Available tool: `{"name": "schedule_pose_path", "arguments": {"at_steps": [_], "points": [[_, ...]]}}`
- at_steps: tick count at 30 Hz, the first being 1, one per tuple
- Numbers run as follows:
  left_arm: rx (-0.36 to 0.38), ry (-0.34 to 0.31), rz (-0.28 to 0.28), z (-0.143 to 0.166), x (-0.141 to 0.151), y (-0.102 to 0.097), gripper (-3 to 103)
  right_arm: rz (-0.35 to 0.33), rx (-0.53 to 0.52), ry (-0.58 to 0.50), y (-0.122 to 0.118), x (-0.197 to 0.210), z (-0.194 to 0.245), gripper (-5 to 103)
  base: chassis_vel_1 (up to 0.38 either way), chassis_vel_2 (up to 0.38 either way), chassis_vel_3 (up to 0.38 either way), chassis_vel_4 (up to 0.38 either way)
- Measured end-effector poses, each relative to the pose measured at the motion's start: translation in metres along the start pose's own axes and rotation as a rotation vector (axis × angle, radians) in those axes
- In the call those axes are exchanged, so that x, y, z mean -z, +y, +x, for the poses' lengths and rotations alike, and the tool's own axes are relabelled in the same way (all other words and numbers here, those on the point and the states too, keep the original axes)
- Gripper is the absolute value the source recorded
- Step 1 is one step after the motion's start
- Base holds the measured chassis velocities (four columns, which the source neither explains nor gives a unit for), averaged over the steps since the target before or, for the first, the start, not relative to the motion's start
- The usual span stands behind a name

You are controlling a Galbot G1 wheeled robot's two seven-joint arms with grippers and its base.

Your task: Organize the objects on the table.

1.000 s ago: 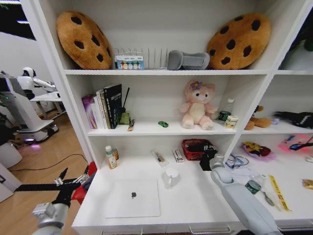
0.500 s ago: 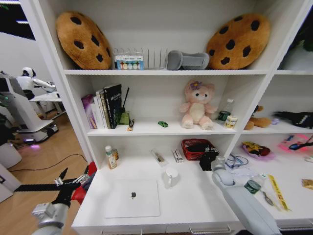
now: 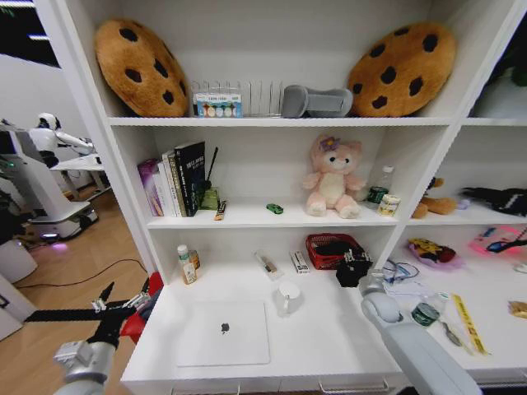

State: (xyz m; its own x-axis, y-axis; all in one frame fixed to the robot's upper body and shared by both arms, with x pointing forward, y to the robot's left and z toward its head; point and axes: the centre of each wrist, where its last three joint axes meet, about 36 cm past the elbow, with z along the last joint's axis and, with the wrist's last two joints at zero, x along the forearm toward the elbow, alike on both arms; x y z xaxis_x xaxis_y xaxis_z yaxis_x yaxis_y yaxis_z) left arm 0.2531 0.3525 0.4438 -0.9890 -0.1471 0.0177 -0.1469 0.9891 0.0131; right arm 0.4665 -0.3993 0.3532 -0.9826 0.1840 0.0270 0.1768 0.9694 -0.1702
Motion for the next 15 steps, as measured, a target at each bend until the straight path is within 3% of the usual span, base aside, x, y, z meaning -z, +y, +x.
{"name": "schedule_pose_path", "arguments": {"at_steps": [3,5,6,8,10,15], "points": [[0.0,0.0,0.0,0.0,0.0,0.0,100,-0.002,0.001,-0.004,0.0,0.002,0.006,70,0.0,0.0,0.0,0.0],[0.0,0.0,0.0,0.0,0.0,0.0,100,-0.002,0.002,-0.005,0.0,0.002,0.007,70,0.0,0.0,0.0,0.0],[0.0,0.0,0.0,0.0,0.0,0.0,100,-0.005,0.002,-0.008,0.0,0.004,0.012,86,0.0,0.0,0.0,0.0],[0.0,0.0,0.0,0.0,0.0,0.0,100,-0.006,0.001,-0.011,0.0,0.005,0.014,86,0.0,0.0,0.0,0.0],[0.0,0.0,0.0,0.0,0.0,0.0,100,-0.019,0.008,-0.025,0.003,0.014,0.023,99,0.0,0.0,0.0,0.0],[0.0,0.0,0.0,0.0,0.0,0.0,100,-0.057,0.05,-0.036,0.023,0.041,0.062,100,0.0,0.0,0.0,0.0]]}}
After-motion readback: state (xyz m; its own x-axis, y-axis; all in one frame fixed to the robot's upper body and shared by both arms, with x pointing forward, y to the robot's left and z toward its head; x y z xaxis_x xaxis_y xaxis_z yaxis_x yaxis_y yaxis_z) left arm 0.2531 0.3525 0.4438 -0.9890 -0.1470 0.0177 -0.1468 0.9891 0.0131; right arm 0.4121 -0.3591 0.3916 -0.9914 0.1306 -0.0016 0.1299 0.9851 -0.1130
